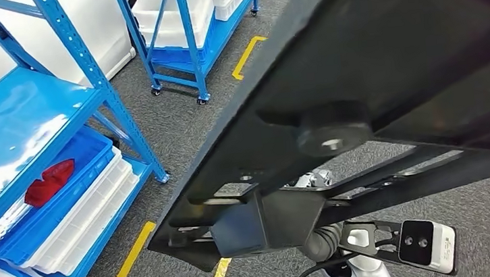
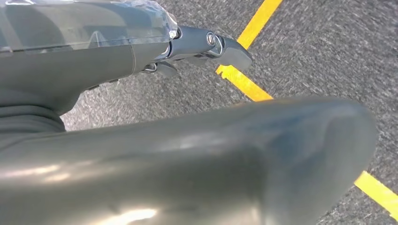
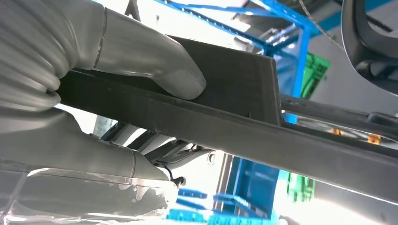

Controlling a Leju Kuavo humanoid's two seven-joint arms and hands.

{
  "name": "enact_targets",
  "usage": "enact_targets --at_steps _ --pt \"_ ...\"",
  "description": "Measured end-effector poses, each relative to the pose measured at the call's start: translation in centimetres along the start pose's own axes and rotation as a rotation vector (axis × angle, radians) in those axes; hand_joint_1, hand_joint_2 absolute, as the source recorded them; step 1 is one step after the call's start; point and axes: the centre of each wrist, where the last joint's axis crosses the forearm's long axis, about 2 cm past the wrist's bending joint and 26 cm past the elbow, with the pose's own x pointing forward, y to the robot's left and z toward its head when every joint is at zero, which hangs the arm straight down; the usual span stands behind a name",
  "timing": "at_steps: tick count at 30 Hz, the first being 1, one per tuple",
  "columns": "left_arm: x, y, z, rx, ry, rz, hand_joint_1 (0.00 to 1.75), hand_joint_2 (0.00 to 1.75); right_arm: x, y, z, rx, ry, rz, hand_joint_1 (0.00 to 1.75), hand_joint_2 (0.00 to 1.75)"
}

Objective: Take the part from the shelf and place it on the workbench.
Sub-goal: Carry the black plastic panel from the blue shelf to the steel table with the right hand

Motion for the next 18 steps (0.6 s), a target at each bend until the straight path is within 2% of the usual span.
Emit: enact_targets --at_steps 11,18 --pt "-0.6 2.2 0.0 0.09 0.071 -0.007 0.0 0.0 -0.6 0.8 0.9 -0.047 -0.006 -0.051 1.75 1.75" --pt "-0.6 3.2 -0.1 0.112 0.038 -0.003 0.0 0.0 -0.6 0.9 1.3 -0.075 -0.02 -0.062 1.75 1.75"
